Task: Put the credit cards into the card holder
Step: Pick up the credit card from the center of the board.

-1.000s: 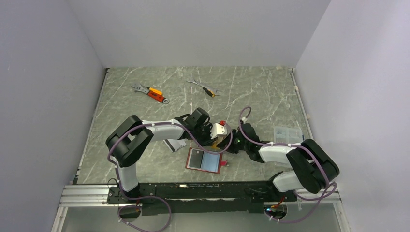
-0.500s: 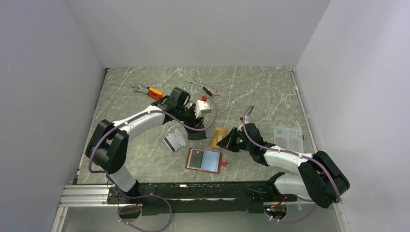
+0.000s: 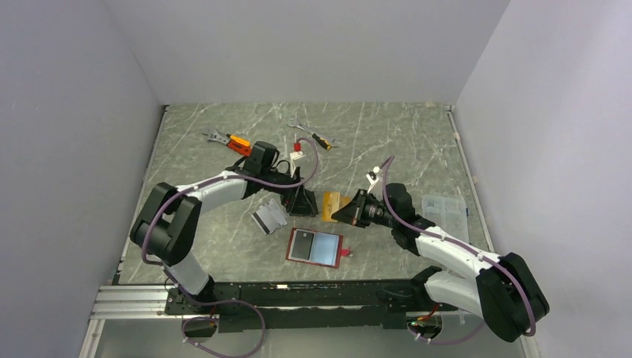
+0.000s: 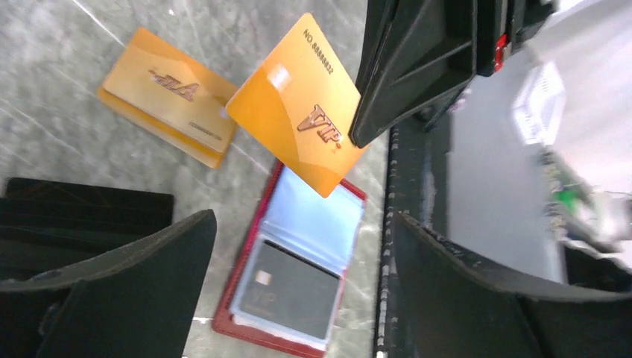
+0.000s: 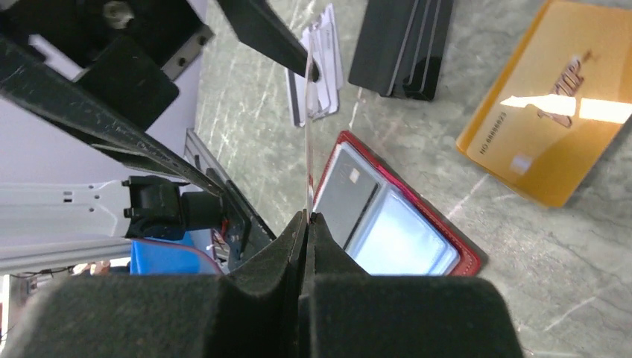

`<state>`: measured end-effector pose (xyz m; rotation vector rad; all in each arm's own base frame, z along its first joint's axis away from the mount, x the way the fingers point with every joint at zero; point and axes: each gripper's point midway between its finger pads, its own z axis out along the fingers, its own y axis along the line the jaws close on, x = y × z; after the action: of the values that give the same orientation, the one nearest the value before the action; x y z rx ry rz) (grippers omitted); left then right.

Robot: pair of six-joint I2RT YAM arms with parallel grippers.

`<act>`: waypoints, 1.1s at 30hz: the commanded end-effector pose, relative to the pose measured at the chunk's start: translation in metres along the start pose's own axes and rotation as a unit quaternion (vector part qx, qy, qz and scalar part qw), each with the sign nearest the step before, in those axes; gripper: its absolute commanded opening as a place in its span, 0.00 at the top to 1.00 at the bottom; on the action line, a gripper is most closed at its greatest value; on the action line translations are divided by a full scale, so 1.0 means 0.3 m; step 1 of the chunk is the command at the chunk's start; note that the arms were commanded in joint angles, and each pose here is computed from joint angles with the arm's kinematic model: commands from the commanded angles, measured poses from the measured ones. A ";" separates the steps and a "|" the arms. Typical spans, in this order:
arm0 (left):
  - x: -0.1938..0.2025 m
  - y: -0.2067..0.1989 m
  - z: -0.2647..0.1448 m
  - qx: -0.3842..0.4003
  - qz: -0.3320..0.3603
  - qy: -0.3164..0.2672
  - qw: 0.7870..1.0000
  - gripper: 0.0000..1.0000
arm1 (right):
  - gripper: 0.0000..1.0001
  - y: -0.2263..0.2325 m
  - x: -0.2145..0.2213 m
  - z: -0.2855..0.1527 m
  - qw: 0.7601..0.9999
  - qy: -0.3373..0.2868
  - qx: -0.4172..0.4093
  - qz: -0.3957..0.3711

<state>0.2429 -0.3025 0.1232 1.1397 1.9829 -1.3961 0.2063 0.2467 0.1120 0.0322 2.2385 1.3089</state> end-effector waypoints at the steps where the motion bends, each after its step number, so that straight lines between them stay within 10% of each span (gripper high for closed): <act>1: -0.092 -0.079 -0.016 0.106 -0.073 -0.069 0.989 0.02 | 1.00 0.089 -0.038 -0.016 0.998 0.000 -0.046 -0.040; 33: -0.102 -0.249 -0.030 0.248 -0.072 -0.098 0.961 0.36 | 0.99 0.107 -0.031 0.002 0.996 -0.002 -0.083 -0.031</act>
<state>0.2146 -0.3221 0.1599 0.8202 1.8643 -2.1186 0.1981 0.2606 0.1311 -0.0791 2.1867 1.4556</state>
